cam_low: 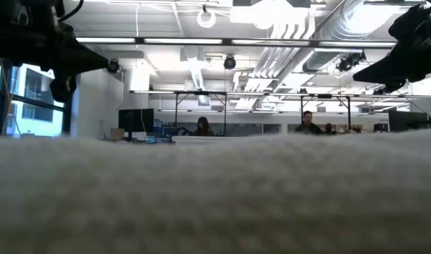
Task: Pick and placing Produce into tupperware
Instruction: Put the red cherry into the transparent bin
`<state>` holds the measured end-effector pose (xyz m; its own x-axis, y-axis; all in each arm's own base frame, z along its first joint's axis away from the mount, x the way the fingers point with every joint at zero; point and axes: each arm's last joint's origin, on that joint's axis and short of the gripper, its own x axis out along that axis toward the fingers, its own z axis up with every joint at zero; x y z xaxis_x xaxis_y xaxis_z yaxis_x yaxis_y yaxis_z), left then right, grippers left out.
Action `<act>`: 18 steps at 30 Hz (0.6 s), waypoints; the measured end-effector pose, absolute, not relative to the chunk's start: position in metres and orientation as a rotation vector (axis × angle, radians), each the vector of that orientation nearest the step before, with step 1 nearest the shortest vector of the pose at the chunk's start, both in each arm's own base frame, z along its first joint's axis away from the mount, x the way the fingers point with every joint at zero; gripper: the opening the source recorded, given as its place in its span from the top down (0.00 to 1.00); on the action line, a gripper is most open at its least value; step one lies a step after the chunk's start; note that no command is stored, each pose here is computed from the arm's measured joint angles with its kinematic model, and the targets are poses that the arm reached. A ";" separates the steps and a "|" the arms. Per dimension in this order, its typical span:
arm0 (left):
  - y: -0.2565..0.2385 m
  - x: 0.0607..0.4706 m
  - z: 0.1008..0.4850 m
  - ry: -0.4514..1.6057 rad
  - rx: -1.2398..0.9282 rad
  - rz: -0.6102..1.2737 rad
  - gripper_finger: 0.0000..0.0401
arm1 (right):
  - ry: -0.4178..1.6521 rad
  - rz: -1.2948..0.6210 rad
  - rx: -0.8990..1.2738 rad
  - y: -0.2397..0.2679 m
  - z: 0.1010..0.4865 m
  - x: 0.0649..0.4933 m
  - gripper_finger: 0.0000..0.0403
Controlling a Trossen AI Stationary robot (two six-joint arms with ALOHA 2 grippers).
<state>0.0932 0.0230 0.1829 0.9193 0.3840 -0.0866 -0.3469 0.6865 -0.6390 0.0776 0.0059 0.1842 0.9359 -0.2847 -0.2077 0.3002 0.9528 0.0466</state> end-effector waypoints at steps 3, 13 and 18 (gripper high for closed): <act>0.025 0.092 0.185 -0.108 -0.723 0.474 0.98 | 0.134 -0.292 0.136 0.006 0.190 0.079 1.00; 0.027 0.091 0.183 -0.139 -0.748 0.570 0.98 | -0.183 -0.505 0.389 0.000 0.216 0.077 1.00; 0.026 0.096 0.167 0.024 -0.891 0.578 0.98 | -0.301 -0.546 0.474 -0.002 0.226 0.074 1.00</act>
<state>0.0956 0.0261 0.1672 0.8477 0.4655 -0.2544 -0.4853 0.4868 -0.7264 0.0744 -0.0020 0.2264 0.8152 -0.5600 0.1481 0.4244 0.7514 0.5052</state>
